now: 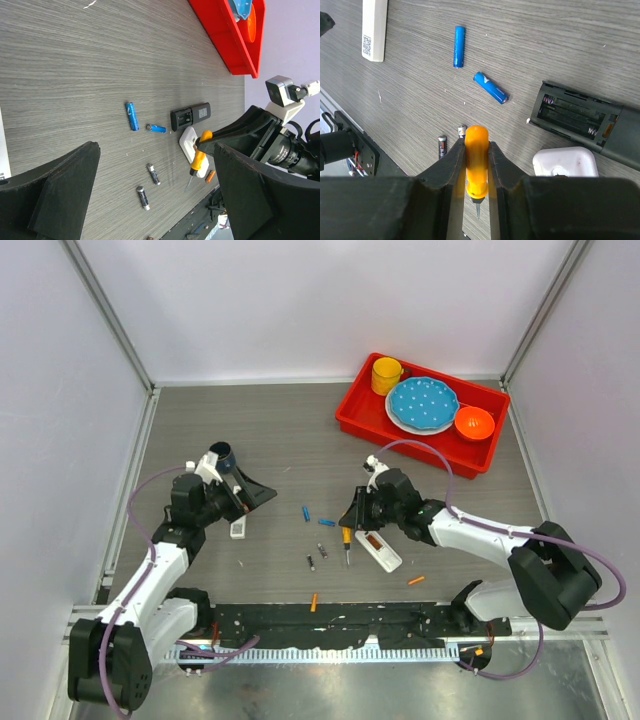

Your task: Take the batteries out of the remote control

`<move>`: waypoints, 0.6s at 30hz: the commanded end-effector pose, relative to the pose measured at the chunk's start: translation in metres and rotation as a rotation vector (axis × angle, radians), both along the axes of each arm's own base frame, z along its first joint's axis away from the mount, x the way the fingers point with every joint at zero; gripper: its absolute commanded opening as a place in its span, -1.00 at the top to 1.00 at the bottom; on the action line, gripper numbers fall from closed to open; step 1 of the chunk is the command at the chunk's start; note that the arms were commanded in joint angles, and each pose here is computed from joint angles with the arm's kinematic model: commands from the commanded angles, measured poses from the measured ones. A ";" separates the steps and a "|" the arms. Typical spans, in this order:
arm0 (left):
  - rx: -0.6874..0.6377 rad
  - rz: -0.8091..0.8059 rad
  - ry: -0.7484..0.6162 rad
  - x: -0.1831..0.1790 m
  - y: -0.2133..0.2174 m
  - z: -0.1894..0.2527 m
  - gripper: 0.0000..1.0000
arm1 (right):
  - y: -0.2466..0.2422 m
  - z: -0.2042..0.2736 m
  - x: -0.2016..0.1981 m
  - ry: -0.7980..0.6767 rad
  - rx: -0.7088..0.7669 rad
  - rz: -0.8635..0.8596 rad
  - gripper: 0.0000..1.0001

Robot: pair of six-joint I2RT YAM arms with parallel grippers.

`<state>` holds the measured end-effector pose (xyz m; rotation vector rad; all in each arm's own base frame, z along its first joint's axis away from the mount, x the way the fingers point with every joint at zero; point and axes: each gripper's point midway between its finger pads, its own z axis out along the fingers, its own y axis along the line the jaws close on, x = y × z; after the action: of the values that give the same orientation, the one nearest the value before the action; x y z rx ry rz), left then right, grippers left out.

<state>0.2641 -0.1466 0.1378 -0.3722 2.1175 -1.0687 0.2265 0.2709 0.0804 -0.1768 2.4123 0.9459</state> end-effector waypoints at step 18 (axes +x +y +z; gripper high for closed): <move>-0.011 0.022 -0.017 0.000 0.003 0.010 -0.99 | 0.014 0.014 0.007 -0.038 0.048 0.018 0.89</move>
<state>0.2589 -0.1454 0.1383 -0.3843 2.1043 -1.0722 0.2259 0.2732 0.0773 -0.1794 2.4214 0.9526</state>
